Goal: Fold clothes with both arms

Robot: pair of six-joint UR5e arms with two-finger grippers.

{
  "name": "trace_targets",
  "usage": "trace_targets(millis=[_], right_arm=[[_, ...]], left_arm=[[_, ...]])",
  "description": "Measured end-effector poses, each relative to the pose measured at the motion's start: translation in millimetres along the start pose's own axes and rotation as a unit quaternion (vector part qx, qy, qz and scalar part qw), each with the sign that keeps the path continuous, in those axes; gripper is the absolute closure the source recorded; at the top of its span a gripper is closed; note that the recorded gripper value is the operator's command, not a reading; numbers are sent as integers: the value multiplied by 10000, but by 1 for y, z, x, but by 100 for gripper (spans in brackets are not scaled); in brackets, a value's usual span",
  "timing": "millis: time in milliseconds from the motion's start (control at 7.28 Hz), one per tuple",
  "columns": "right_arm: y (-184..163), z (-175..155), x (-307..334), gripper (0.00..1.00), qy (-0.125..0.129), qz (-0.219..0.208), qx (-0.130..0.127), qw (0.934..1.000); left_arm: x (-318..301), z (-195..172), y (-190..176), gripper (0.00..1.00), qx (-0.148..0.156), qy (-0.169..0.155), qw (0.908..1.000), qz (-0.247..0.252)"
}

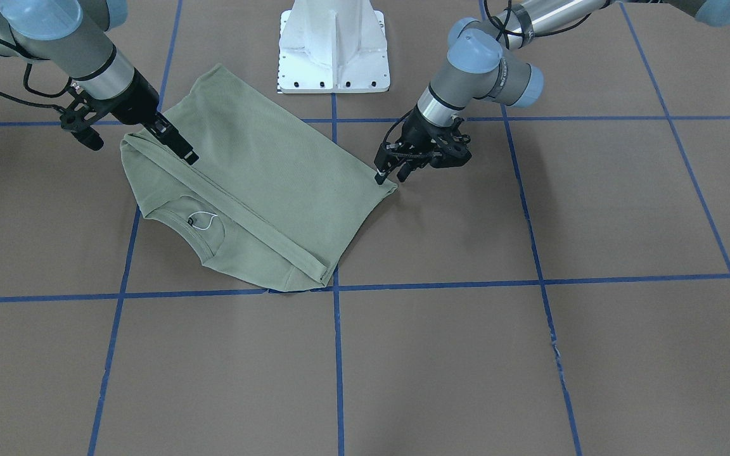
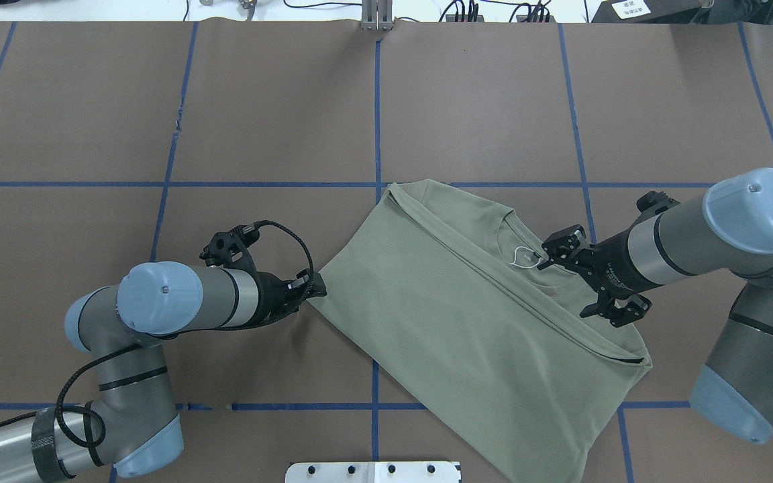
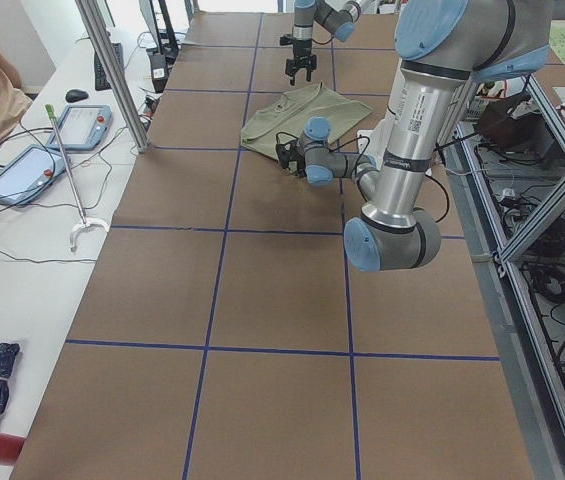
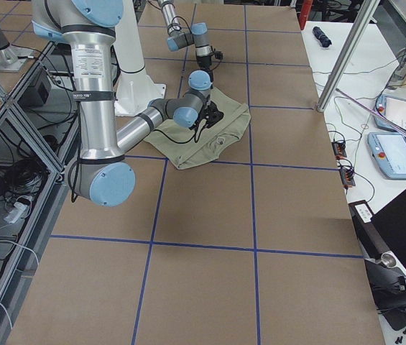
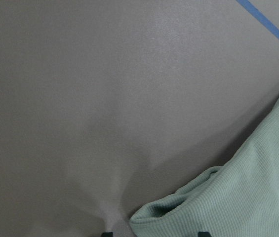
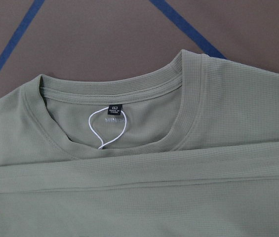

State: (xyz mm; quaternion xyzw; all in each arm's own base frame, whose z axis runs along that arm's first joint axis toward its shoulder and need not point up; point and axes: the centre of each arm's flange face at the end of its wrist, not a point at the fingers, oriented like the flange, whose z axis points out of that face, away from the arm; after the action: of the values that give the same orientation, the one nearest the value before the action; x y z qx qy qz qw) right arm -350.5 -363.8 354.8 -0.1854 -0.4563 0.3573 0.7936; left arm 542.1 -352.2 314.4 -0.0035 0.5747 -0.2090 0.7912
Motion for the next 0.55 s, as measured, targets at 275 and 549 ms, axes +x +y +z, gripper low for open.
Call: trace_targets(millis=[275, 549], right_arm=[[0, 0, 0, 0, 1, 2, 2, 10000], [0, 0, 0, 0, 2, 0, -1, 10000]], left_arm=[[-1, 2, -1, 37, 65, -2, 10000, 21], [0, 2, -3, 45, 109, 4, 9999, 23]])
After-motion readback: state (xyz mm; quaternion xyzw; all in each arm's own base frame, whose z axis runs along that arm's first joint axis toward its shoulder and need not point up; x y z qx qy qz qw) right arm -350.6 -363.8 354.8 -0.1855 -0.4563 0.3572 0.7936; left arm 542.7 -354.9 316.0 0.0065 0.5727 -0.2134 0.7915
